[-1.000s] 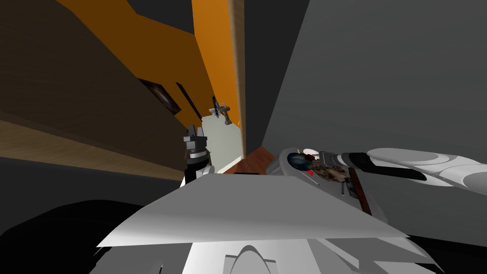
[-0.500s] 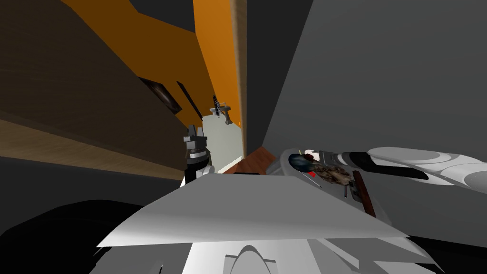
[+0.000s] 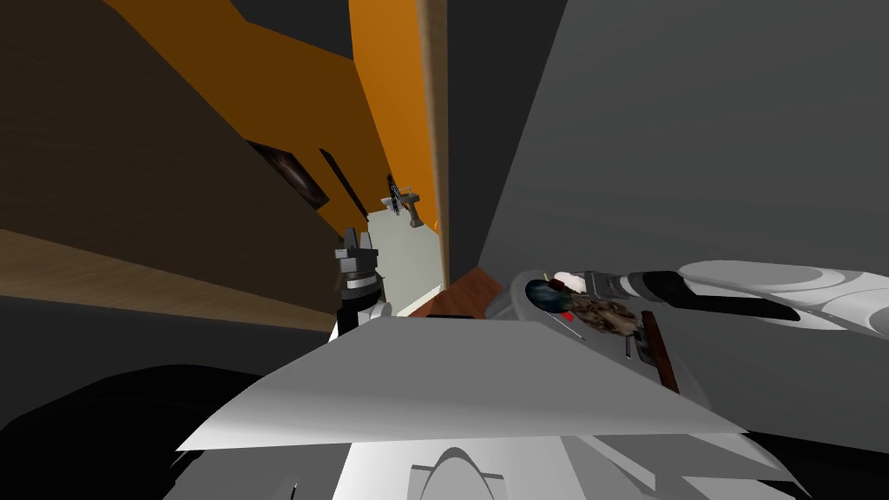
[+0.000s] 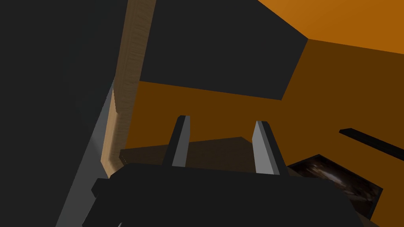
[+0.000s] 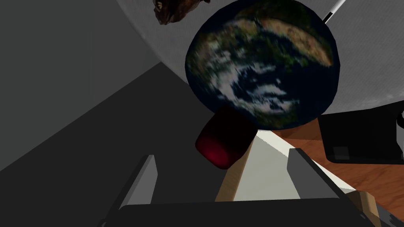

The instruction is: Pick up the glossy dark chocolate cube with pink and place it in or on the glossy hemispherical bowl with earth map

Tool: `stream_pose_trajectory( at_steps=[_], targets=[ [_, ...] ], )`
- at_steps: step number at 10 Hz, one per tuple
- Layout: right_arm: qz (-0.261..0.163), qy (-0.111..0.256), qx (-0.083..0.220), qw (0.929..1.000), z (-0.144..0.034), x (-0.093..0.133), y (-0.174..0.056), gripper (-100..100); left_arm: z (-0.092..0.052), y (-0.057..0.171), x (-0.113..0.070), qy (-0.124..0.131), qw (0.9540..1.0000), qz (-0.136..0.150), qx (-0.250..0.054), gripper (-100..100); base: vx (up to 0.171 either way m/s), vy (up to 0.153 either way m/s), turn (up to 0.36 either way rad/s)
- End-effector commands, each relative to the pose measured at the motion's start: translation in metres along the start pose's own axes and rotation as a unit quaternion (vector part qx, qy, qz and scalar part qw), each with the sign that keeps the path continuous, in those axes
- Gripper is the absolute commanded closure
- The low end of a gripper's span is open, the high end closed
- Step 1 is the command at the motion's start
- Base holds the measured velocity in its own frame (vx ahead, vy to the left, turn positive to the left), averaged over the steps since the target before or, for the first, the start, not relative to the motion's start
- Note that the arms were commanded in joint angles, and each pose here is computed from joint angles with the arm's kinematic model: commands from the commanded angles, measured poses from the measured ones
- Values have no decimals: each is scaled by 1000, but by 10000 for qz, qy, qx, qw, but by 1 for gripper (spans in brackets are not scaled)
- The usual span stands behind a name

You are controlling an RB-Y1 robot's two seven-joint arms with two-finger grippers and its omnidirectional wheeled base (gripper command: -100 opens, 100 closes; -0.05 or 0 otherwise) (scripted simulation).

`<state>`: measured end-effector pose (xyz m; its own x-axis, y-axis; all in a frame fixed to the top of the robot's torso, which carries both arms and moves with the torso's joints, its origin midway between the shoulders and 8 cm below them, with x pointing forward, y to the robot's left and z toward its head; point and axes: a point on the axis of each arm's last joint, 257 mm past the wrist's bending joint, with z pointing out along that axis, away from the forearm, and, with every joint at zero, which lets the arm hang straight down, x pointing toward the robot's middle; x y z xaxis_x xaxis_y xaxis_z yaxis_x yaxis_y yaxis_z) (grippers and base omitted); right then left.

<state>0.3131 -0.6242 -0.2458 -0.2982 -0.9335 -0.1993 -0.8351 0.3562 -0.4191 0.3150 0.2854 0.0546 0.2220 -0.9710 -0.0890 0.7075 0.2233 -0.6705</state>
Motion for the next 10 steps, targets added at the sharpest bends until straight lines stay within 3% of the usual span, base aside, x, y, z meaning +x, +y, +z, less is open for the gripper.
stream_pose_trajectory(
  at_steps=[1, 4, 5, 10],
  targets=[
    [-27, -28, -35, 10000, -7, -6, -5, -100, 0, 0, 0, 0, 10000, 0, 0, 0, 15, 2, -47],
    [-57, -42, -52, 10000, -15, -11, -11, -100, 0, 0, 0, 0, 10000, 0, 0, 0, 8, 1, -26],
    [-59, -46, -55, 10000, -16, -12, -11, 0, 0, 0, 0, 0, 10000, 0, 0, 0, 0, 0, 0],
    [-59, -46, -55, 10000, -16, -12, -11, 0, 0, 0, 0, 0, 10000, 0, 0, 0, 0, 0, 0]
  ],
)
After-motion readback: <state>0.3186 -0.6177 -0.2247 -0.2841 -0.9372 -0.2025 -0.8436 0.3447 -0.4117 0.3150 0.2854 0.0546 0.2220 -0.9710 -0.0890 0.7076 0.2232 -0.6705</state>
